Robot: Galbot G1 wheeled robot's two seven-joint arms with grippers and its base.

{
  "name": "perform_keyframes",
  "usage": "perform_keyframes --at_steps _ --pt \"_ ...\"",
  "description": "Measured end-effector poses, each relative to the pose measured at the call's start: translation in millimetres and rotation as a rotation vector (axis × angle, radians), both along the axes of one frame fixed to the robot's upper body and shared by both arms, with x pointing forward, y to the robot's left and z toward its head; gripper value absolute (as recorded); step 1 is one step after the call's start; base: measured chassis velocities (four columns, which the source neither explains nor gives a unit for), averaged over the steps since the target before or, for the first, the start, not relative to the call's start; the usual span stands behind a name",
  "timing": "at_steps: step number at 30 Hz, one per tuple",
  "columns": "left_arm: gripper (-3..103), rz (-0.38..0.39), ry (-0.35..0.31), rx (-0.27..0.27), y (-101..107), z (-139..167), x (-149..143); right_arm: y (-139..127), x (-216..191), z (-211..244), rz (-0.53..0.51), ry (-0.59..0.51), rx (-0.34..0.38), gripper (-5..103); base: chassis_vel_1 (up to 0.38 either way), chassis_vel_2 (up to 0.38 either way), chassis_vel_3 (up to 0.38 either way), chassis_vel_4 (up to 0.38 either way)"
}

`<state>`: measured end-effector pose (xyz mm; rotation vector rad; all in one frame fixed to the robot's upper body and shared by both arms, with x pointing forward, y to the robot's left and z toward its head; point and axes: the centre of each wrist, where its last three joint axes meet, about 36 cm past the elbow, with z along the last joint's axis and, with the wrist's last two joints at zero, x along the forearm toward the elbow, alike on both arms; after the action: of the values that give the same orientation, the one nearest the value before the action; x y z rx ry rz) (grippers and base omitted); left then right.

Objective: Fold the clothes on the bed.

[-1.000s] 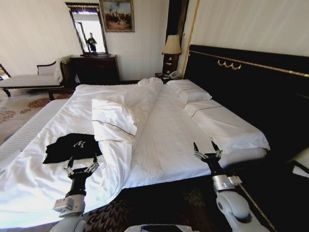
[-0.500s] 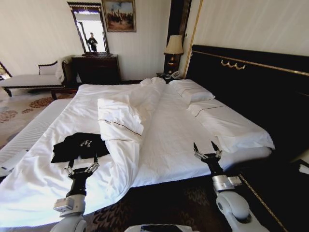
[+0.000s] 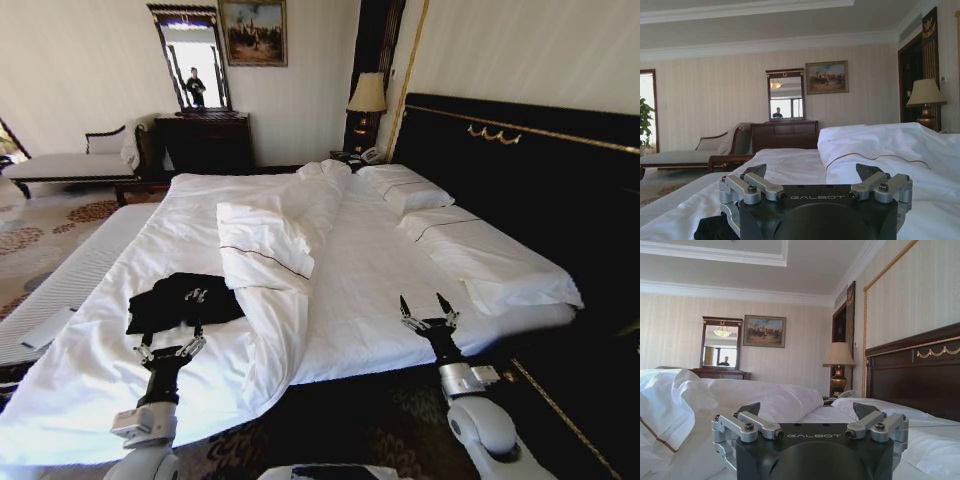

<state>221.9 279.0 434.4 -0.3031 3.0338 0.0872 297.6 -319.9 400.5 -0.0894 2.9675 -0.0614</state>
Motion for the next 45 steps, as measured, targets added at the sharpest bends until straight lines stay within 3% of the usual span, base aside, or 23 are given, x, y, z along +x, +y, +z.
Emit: perform_keyframes --at_steps 13,20,23,27,29,32,34,37,45 --pt "100 0.005 -0.001 0.000 1 0 1 3 6 -1 -0.003 -0.005 0.032 100 0.079 0.072 -0.069 -0.071" --pt "100 0.029 -0.036 0.013 13 13 4 1 31 13 0.090 -0.011 0.098 100 0.000 0.000 0.000 0.000" --pt "100 0.047 -0.043 0.022 21 16 5 4 44 21 0.129 0.014 0.162 100 0.000 0.000 0.000 0.000" --pt "100 0.067 -0.044 0.031 28 20 2 13 80 27 0.179 0.117 0.350 100 0.000 0.000 0.000 0.000" --pt "100 0.069 -0.045 0.032 28 21 2 14 87 29 0.188 0.128 0.374 100 0.000 0.000 0.000 0.000" --pt "100 0.079 -0.043 0.040 29 26 -3 21 128 42 0.248 0.176 0.509 100 0.000 0.000 0.000 0.000" --pt "100 0.082 -0.043 0.042 30 26 -4 23 134 45 0.261 0.187 0.539 100 0.000 0.000 0.000 0.000" --pt "100 0.100 -0.034 0.055 34 29 -6 35 165 56 0.335 0.262 0.679 100 0.000 0.000 0.000 0.000" --pt "100 0.124 -0.020 0.055 36 26 -9 62 204 55 0.404 0.334 0.759 100 0.000 0.000 0.000 0.000"
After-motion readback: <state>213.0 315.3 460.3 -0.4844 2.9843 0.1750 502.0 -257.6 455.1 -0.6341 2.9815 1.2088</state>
